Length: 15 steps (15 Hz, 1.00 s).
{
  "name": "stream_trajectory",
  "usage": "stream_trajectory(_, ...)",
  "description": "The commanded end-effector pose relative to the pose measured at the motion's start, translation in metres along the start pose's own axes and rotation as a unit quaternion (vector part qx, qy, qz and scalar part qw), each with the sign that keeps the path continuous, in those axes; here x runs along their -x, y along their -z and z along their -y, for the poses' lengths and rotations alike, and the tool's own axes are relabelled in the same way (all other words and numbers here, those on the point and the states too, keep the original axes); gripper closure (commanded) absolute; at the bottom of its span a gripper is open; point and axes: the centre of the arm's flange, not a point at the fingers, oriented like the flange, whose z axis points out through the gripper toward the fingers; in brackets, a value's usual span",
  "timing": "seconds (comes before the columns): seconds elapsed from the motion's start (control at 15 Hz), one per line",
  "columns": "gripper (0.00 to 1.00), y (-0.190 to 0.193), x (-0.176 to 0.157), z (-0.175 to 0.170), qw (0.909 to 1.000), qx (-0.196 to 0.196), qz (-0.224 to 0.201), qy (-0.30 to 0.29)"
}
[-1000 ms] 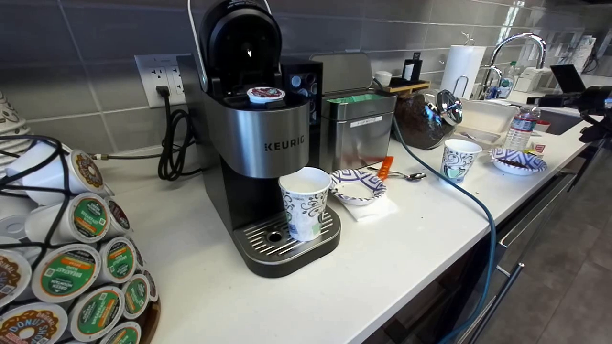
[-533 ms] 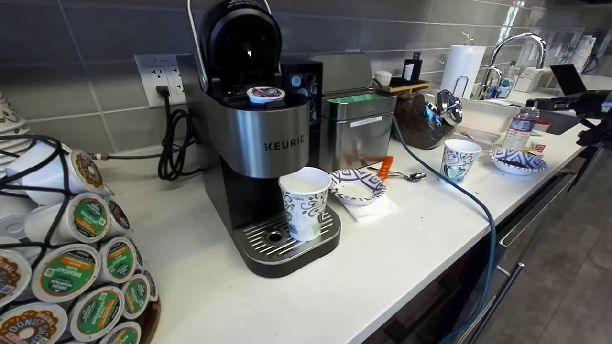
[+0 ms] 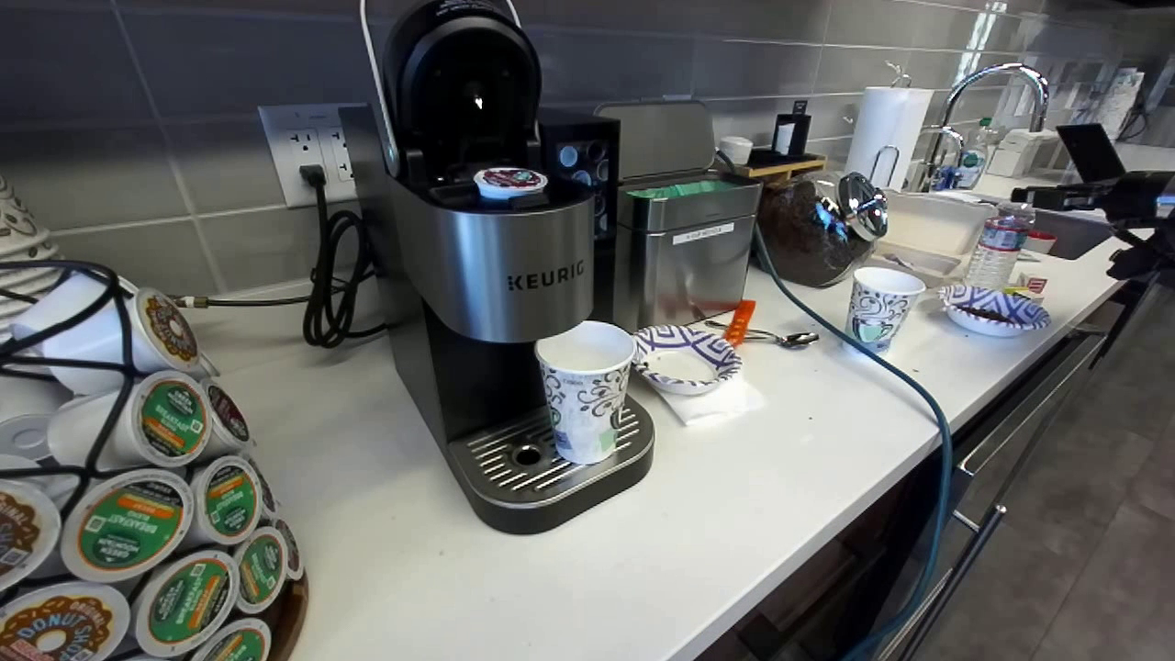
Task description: Move the water bottle to the left.
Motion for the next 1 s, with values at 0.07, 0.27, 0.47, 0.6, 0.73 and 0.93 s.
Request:
stream_trajectory(0.07, 0.92, 0.015, -0.023, -0.006, 0.9989, -0.007, -0.043, 0.014)
stream_trajectory(0.27, 0.92, 0.03, -0.044, -0.005, 0.9976, -0.016, -0.052, 0.042)
stream_trajectory(0.47, 0.92, 0.054, -0.06, 0.01, 0.9927, -0.04, -0.063, 0.095)
stream_trajectory(0.6, 0.92, 0.07, -0.069, 0.026, 0.9885, -0.069, -0.062, 0.12)
stream_trajectory(0.73, 0.92, 0.085, -0.078, 0.044, 0.9838, -0.111, -0.049, 0.131)
stream_trajectory(0.93, 0.92, 0.101, -0.091, 0.068, 0.9728, -0.179, -0.019, 0.146)
